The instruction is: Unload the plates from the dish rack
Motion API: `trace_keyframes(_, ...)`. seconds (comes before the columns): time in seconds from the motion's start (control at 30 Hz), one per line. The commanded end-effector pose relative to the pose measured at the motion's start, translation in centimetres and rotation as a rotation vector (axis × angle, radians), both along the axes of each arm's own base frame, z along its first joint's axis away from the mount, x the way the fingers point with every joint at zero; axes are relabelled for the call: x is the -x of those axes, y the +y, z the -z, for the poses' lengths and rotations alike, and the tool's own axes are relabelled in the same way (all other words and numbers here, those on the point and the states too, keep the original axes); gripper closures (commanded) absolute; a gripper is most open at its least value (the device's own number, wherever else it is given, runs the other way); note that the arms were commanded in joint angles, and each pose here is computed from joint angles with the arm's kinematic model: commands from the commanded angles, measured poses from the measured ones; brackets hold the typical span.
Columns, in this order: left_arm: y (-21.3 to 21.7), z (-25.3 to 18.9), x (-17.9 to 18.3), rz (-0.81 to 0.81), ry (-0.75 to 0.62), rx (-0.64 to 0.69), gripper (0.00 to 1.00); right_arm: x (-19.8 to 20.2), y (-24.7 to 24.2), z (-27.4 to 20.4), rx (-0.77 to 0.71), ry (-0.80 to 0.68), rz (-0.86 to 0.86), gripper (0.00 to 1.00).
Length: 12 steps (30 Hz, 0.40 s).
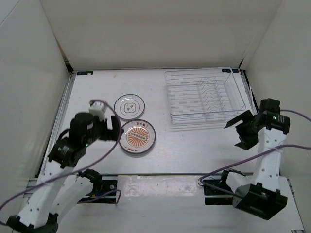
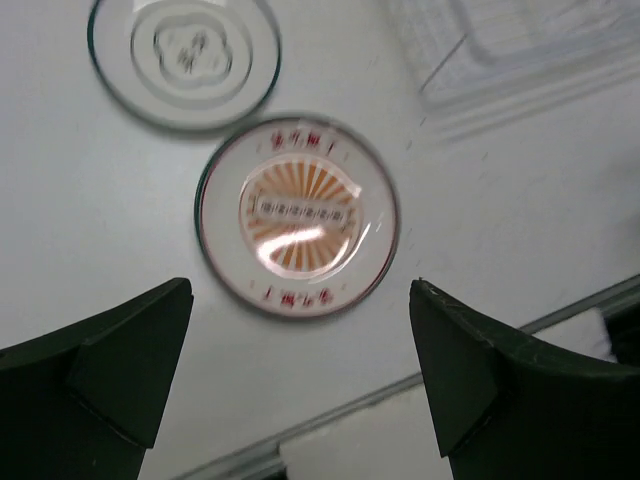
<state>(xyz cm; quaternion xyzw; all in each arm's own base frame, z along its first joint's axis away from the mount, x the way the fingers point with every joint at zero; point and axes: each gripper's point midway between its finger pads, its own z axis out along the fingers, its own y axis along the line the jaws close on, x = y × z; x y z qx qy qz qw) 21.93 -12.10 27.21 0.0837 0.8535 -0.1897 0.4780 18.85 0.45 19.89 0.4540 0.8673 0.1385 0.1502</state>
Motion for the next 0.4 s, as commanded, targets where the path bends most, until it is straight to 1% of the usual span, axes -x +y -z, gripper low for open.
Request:
trace_keyframes(0.0,3.0,7.9,4.7,-0.050,0.161,-0.093,0.00,3.2,-0.2,2.0,0.039,0.088,0.065,0.10)
trace_keyframes(0.03,3.5,8.3,5.1,-0.067,0.161,-0.092,0.00,3.3,-0.2,2.0,0.046,0.068,0.079,0.10)
trace_keyframes(0.07,4.6,8.5,5.5,-0.113,0.119,-0.094,0.00,2.9,-0.4,2.1,0.047,0.056,0.094,0.10)
trace_keyframes(0.13,5.4,9.5,5.9,-0.183,0.137,-0.072,0.00,2.1,-0.6,1.7,0.048,0.036,0.102,0.10)
trace_keyframes(0.17,5.9,9.4,5.8,-0.213,0.118,-0.072,0.00,1.9,-0.7,1.8,0.053,0.045,0.104,0.10)
trace_keyframes(0.27,6.3,10.6,6.0,-0.223,0.144,-0.097,0.00,1.2,-0.9,1.3,0.061,0.039,0.099,0.10)
trace_keyframes(0.37,5.7,12.6,6.3,-0.179,0.206,-0.119,0.00,1.4,-1.5,1.0,0.096,0.054,0.097,0.10)
